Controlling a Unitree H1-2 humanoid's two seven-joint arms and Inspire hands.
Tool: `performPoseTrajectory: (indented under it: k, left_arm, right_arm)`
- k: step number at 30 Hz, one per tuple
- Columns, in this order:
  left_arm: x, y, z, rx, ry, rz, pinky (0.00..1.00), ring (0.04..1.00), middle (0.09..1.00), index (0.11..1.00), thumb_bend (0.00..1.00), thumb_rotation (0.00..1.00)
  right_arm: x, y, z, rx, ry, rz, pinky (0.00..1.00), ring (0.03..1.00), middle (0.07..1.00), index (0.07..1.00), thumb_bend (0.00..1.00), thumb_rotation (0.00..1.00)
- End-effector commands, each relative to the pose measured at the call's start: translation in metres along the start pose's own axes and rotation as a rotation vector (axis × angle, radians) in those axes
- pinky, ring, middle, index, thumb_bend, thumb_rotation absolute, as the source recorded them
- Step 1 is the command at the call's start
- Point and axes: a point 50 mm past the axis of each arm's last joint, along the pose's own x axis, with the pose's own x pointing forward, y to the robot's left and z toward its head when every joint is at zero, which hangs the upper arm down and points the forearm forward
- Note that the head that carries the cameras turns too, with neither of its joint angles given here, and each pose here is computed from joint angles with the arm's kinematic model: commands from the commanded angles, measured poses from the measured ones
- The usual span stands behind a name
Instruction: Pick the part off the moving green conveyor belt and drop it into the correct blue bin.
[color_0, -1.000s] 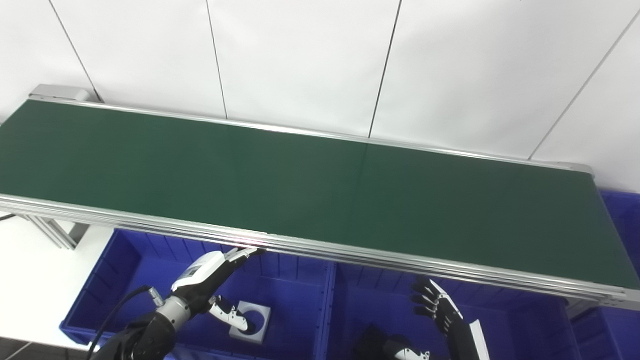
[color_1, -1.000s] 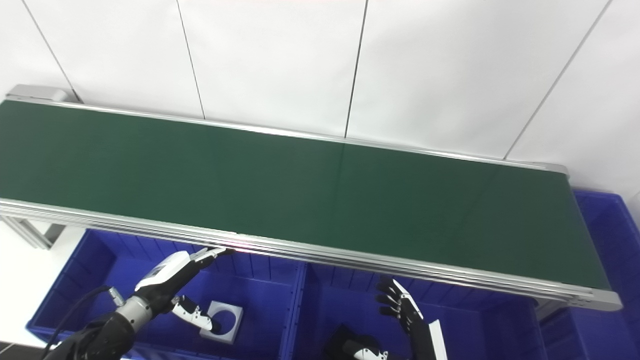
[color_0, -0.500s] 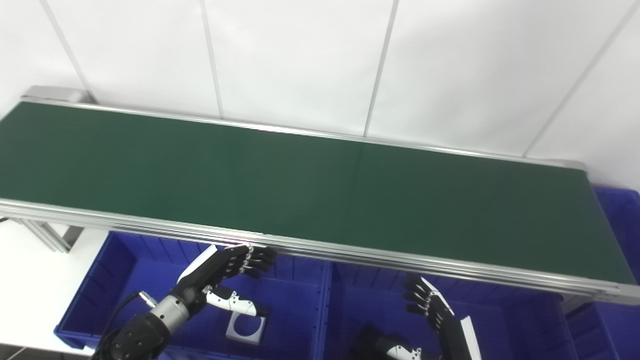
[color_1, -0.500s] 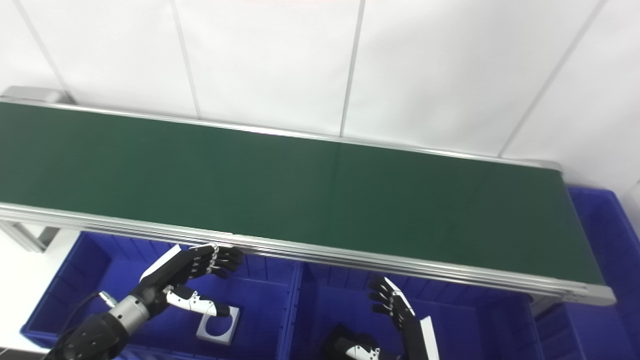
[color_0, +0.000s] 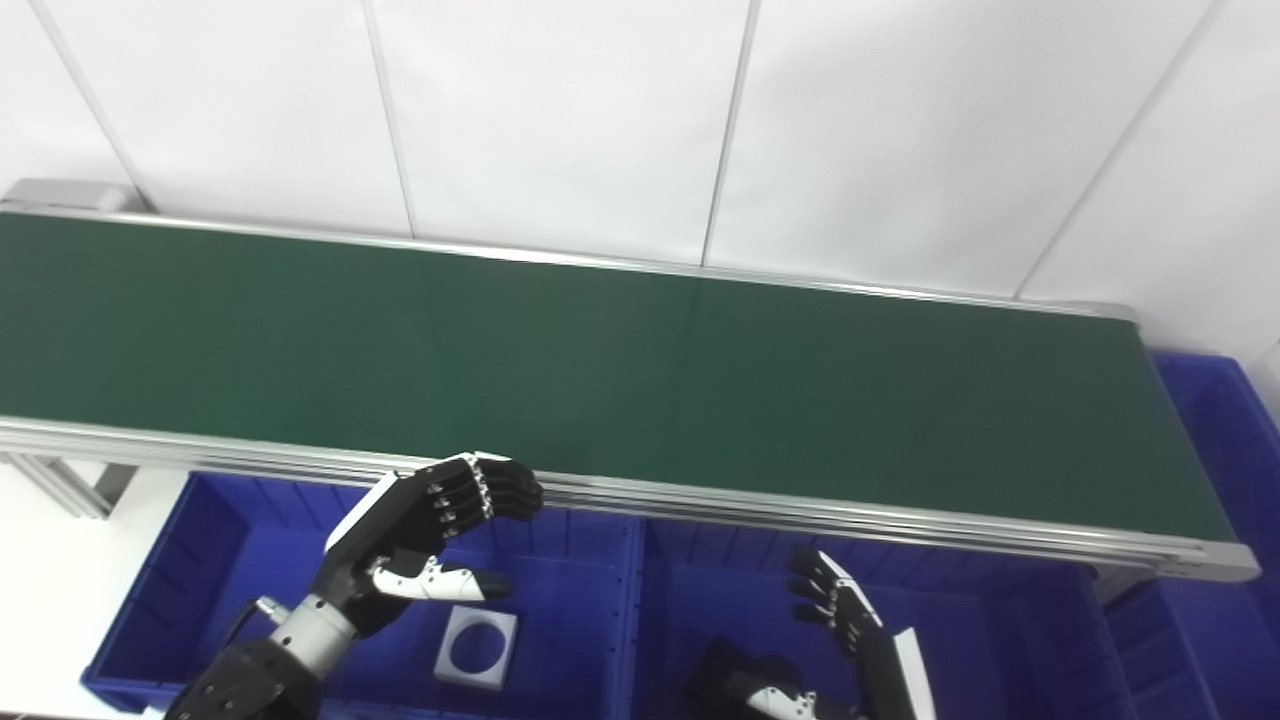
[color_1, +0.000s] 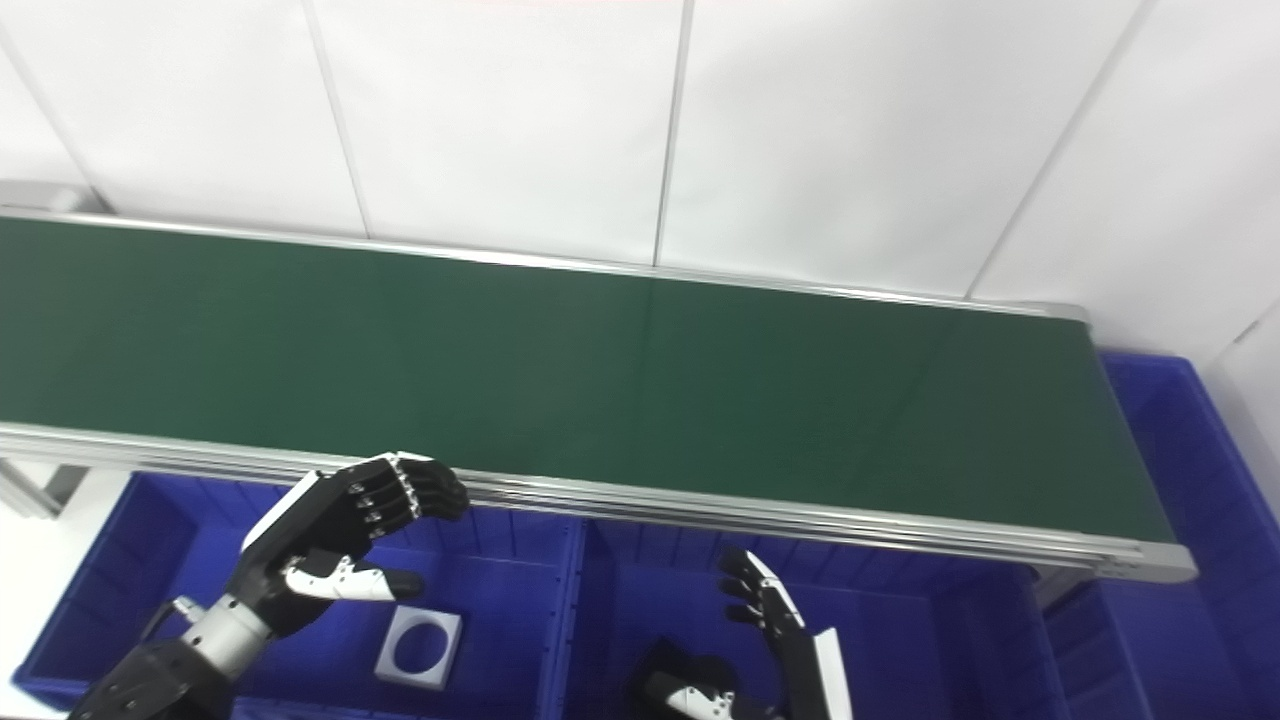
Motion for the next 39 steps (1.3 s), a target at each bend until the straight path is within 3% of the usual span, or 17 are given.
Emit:
performPoseTrajectory:
  k: [1,3,7,12,19,27,35,39]
  left_arm:
    - [0.002,-0.005,0.008,0.095,-0.048,-0.008,0.78,0.735,0.706,0.675,0.82,0.0]
    - [0.003,-0.007,0.008,0.132,-0.038,-0.001,0.8,0.758,0.728,0.698,0.84,0.0]
    - [0.005,-0.02,-0.009,0.166,-0.047,0.101,0.78,0.744,0.742,0.717,0.87,0.0]
    - [0.005,-0.033,-0.027,0.167,0.008,0.147,0.81,0.776,0.784,0.758,0.82,0.0]
    - [0.004,-0.044,-0.031,0.206,0.052,0.139,0.82,0.786,0.788,0.754,0.79,0.0]
    - [0.008,-0.047,-0.03,0.18,0.029,0.165,0.87,0.81,0.815,0.789,0.78,0.0]
    - [0.003,-0.057,-0.039,0.199,0.043,0.198,0.82,0.788,0.803,0.776,0.74,0.0]
    - [0.004,-0.06,-0.044,0.157,0.033,0.221,0.83,0.8,0.806,0.772,0.69,0.0]
  right_arm:
    - [0.006,0.001,0.015,-0.008,-0.05,-0.05,0.7,0.798,0.834,0.848,0.65,0.08]
    - [0.006,0.002,0.018,-0.022,-0.048,-0.06,0.72,0.811,0.841,0.852,0.64,0.08]
    - [0.005,-0.001,0.023,-0.046,-0.04,-0.068,0.72,0.817,0.862,0.869,0.63,0.08]
    - [0.0,-0.01,0.025,-0.024,-0.02,-0.091,0.72,0.821,0.868,0.874,0.64,0.08]
    - [0.0,-0.014,0.025,-0.036,0.004,-0.089,0.72,0.819,0.856,0.87,0.65,0.09]
    - [0.002,-0.015,0.028,-0.037,-0.001,-0.06,0.72,0.815,0.858,0.872,0.65,0.11]
    - [0.001,-0.024,0.024,-0.024,0.013,-0.035,0.71,0.81,0.85,0.871,0.66,0.12]
    - [0.003,-0.029,0.023,-0.024,-0.009,-0.01,0.71,0.803,0.842,0.862,0.66,0.07]
